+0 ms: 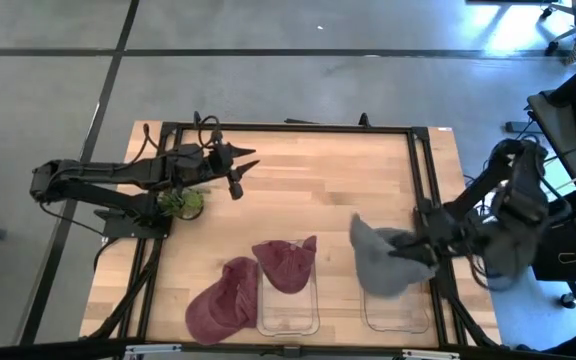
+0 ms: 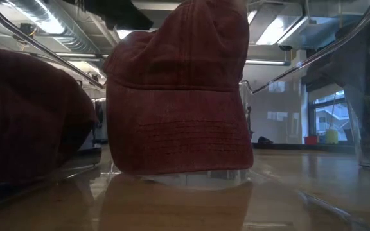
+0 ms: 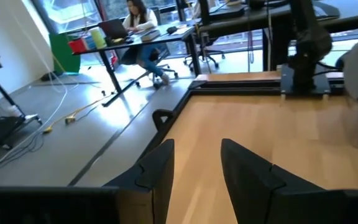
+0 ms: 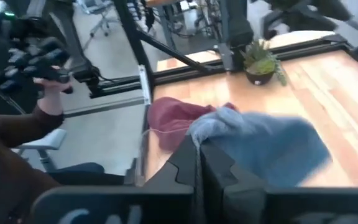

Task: Pick & Place hat
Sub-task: Put the gray cap into the right transparent bin

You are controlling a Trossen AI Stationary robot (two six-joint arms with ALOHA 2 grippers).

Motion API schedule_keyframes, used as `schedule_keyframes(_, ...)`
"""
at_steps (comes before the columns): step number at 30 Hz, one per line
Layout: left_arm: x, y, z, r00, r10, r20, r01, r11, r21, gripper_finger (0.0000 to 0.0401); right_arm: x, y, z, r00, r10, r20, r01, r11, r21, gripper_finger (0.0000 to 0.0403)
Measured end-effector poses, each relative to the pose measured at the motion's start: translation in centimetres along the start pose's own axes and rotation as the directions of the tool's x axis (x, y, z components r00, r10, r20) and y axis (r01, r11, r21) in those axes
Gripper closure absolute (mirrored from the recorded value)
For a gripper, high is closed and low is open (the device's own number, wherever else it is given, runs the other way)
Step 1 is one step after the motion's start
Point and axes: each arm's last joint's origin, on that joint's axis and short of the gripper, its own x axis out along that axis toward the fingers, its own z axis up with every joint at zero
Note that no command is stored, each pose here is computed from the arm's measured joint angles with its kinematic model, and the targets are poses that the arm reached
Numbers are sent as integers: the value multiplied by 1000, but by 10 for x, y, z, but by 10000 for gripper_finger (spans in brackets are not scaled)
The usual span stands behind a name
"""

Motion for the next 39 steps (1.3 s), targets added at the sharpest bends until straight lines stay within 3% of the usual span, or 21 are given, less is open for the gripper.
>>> schedule_keyframes(8, 2, 7, -1, 999, 33, -8, -33, 998, -50, 269, -11, 46, -38, 999, 36, -1, -36, 999, -5, 401)
schedule_keyframes(14, 2, 7, -1, 999, 33, -7, -33, 997, -71, 273, -11, 72, -78, 999, -39, 5, 40, 991, -124, 401)
schedule_keyframes(18, 2, 7, -2, 999, 31, -14, -32, 994, -108, 271, -3, 83, -109, 993, -109, -35, 96, 962, -255, 401)
schedule_keyframes(23, 2, 7, -4, 999, 33, -31, -37, 990, -134, 270, 10, 88, -145, 967, -240, -83, 188, 895, -404, 401)
schedule_keyframes(29, 2, 7, -5, 998, 31, -46, -38, 988, -148, 273, 24, 87, -174, 908, -404, -115, 309, 827, -470, 394)
schedule_keyframes(36, 2, 7, -5, 998, 41, -48, -48, 987, -155, 270, 35, 86, -193, 839, -490, -235, 353, 820, -450, 387)
schedule_keyframes(39, 2, 7, -5, 998, 42, -48, -49, 987, -156, 272, 36, 85, -197, 834, -498, -239, 356, 815, -457, 394)
